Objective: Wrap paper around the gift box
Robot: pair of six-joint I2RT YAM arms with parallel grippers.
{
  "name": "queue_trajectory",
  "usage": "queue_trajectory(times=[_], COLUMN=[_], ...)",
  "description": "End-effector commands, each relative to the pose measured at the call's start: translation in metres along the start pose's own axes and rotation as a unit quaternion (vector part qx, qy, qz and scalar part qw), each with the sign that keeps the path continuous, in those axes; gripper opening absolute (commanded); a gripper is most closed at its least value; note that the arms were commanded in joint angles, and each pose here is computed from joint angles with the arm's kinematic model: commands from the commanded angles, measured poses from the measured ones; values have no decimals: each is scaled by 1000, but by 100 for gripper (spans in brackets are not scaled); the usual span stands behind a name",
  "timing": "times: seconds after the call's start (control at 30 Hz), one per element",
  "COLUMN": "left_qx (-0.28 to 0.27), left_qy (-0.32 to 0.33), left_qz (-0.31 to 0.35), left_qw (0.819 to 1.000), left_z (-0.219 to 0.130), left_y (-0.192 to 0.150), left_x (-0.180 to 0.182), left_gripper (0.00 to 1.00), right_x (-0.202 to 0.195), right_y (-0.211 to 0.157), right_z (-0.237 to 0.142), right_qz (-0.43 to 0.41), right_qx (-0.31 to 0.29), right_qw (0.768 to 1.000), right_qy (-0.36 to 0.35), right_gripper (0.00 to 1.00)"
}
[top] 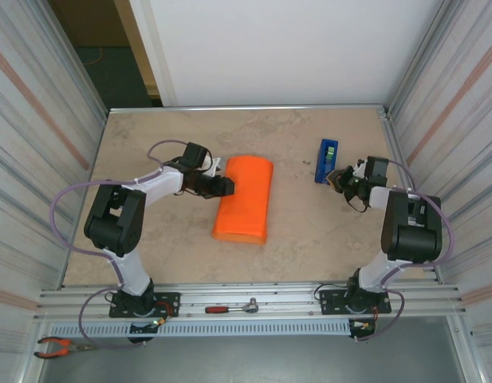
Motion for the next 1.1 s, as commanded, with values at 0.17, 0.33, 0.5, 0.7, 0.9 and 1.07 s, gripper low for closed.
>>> queue_trajectory(times=[0.17, 0.33, 0.5, 0.7, 0.9, 1.07], left_qx=[95, 95, 95, 97, 97, 97], left_qy=[120, 120, 120, 122, 122, 121], left_qz=[-35, -35, -35, -35, -36, -36], left_qw=[988, 988, 988, 987, 987, 987], left_z=[29, 28, 28, 28, 28, 29], left_y=[-42, -42, -42, -42, -42, -43], left_x=[40, 40, 40, 40, 40, 41], left_gripper=[49, 49, 49, 49, 49, 49], right_x=[-20, -18, -1, 52, 107, 142], right_y=[-16, -20, -20, -23, -43, -68], right_z=[28, 41, 32, 12, 14, 25], right_qz=[52, 53, 26, -60, -141, -198], right_qx=[38, 44, 46, 64, 125, 186], right_qw=[998, 997, 999, 996, 980, 958], right_qy=[-28, -26, -6, 17, 59, 86], right_gripper=[0, 0, 0, 0, 0, 0])
Point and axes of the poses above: each hand's point on the last joint's axis, 136 mm out from that joint toward the fingers, its own z axis out along the fingers, its own x axis along the line the jaws close on, y = z × x, the point moved 10 cm from there along -z, back along the fingers, and after that the axes turned 9 degrees about -z, right-handed, at the moved point
